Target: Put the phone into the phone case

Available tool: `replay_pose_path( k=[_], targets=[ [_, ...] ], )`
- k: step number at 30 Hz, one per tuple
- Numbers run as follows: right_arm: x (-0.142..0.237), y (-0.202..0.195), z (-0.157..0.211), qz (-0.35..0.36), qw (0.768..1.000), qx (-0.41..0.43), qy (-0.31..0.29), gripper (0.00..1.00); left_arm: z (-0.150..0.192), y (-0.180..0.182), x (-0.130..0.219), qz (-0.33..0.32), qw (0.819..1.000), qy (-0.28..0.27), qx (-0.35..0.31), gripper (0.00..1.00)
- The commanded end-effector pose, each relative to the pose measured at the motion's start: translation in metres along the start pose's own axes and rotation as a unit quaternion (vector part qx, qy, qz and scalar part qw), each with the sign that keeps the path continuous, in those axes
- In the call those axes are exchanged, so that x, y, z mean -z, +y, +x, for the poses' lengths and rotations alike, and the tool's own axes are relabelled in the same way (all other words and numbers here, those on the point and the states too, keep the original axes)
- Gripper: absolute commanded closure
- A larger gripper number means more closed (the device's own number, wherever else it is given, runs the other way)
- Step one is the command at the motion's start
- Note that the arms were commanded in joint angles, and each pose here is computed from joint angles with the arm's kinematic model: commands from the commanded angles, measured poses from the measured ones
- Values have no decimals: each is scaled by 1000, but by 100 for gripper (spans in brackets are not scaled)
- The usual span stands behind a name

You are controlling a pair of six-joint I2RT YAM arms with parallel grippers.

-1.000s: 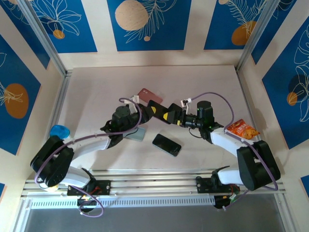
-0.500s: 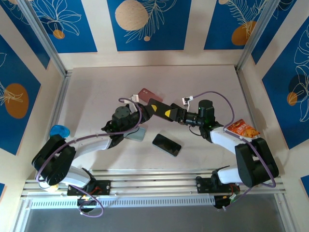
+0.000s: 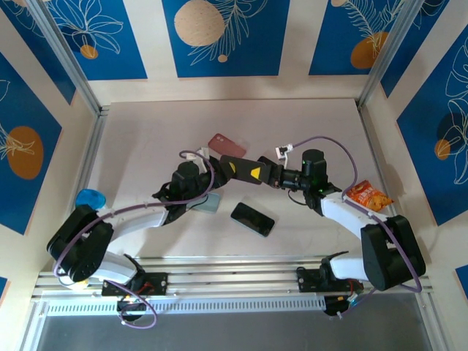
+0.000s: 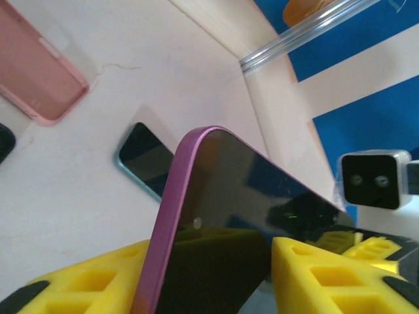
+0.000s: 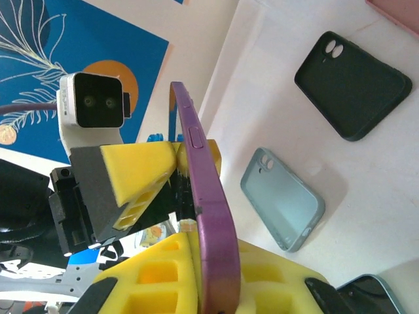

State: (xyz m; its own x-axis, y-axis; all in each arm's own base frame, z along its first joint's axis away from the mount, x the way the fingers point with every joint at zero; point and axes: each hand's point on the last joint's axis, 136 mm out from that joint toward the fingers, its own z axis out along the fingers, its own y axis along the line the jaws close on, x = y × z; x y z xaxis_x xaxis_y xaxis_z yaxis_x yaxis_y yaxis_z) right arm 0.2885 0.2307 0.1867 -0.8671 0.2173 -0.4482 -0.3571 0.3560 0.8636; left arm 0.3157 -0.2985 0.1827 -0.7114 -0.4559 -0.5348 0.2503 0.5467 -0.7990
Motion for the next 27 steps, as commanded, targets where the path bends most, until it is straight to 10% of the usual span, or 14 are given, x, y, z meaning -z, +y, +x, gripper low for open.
replay_pose_path(
  k=[1, 16, 27],
  targets=[
    [0, 5, -1, 12, 1000, 24, 3, 100, -13, -11, 6, -6, 998, -18, -53, 49],
    [-33, -4, -6, 85, 996, 0, 20, 100, -69, 86, 39, -135, 988, -35, -59, 47],
    [-107, -28, -34, 111, 992, -63, 14, 100, -106, 145, -2, -200, 975, 6, -102, 49]
  ],
)
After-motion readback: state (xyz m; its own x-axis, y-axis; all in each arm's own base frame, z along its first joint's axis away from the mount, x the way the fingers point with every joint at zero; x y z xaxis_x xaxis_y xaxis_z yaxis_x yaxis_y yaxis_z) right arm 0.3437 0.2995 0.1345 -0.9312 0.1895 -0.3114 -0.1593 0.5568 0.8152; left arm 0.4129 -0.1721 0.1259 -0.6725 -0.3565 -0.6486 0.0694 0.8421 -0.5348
